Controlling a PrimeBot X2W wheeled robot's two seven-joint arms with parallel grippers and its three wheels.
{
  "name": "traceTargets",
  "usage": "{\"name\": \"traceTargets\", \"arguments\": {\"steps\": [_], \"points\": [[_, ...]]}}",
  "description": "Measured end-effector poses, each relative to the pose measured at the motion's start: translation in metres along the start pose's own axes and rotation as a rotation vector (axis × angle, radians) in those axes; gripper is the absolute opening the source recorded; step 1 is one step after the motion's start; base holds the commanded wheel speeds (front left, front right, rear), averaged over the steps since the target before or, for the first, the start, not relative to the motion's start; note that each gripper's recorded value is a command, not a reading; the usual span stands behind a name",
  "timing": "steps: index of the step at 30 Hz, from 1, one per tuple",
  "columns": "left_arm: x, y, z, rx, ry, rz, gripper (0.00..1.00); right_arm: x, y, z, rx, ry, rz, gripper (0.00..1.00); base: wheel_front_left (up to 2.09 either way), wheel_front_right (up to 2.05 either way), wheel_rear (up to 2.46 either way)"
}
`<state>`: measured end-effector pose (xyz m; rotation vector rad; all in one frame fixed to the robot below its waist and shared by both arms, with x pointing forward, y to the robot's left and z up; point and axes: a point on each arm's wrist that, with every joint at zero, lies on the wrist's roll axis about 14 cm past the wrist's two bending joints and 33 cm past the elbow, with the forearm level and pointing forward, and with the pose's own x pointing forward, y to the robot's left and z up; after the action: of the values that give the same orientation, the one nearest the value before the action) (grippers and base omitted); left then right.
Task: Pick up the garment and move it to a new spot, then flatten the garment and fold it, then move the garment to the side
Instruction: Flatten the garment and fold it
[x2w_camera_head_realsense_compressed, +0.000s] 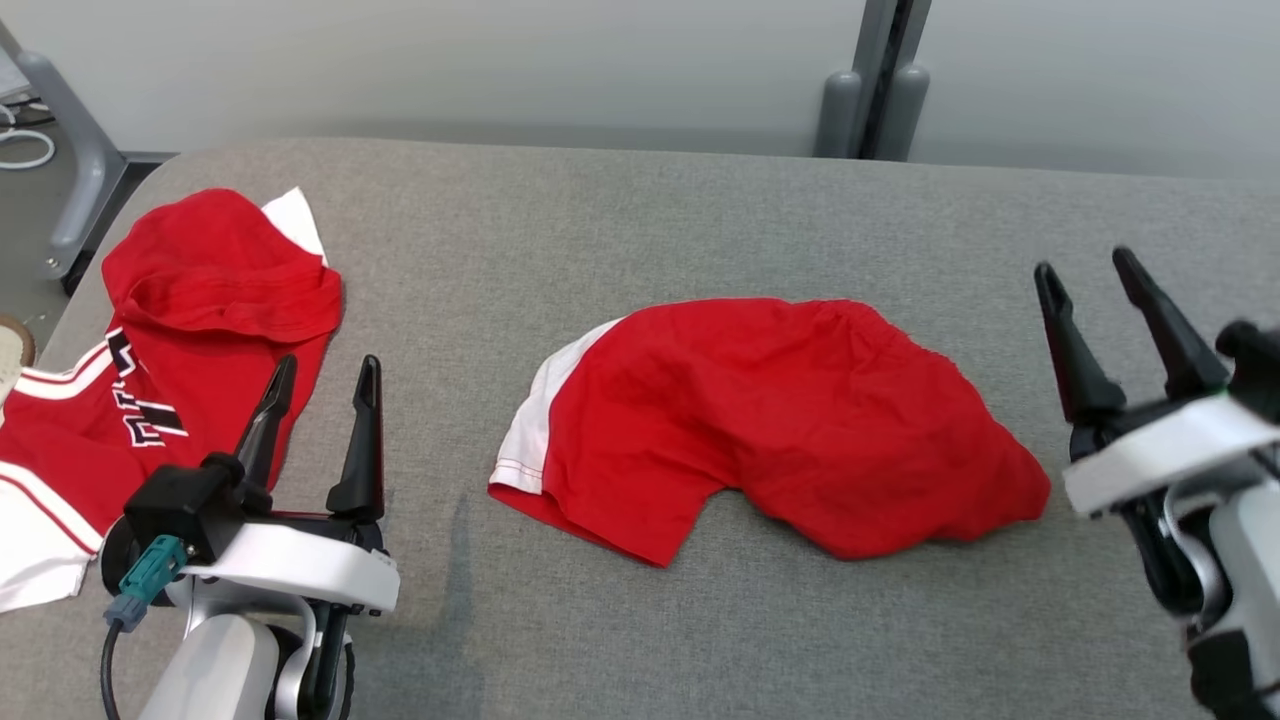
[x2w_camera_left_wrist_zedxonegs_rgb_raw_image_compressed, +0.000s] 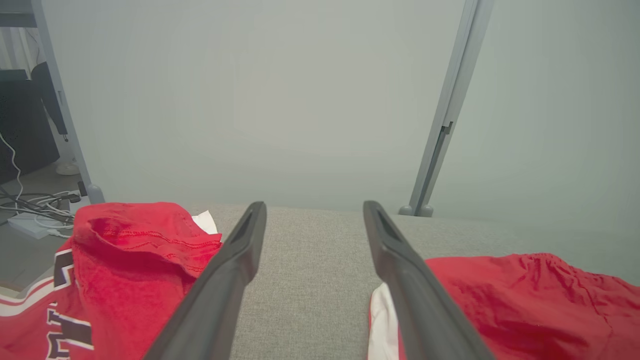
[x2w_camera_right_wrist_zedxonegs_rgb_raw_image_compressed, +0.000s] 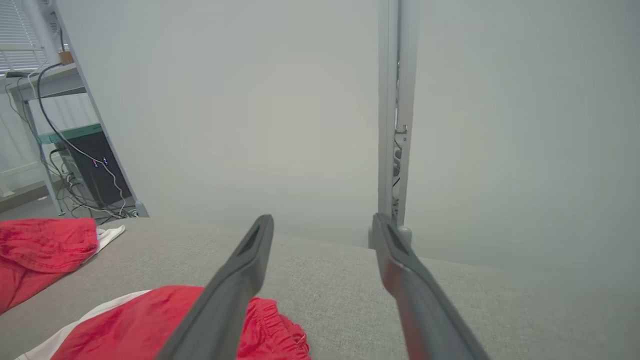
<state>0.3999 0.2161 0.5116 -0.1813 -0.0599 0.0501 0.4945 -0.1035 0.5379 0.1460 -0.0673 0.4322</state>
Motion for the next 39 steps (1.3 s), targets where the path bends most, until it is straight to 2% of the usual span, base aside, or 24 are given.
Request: {"name": "traceTargets", "arguments": {"steps": [5, 15, 39], "points": [[-0.006, -0.002, 0.001, 0.007, 0.007, -0.009, 1.0, -0.038, -0.004, -0.002, 0.005, -0.037, -0.093, 1.0, 0.0, 0.0, 0.0], [-0.02, -0.013, -0.009, 0.018, 0.066, -0.049, 1.0, -0.1, -0.001, -0.011, 0.045, 0.011, -0.233, 1.0, 0.0, 0.0, 0.0], [-0.023, -0.017, -0.016, 0.021, 0.094, -0.06, 1.0, -0.105, -0.002, -0.008, 0.032, 0.037, -0.25, 1.0, 0.0, 0.0, 0.0]]}}
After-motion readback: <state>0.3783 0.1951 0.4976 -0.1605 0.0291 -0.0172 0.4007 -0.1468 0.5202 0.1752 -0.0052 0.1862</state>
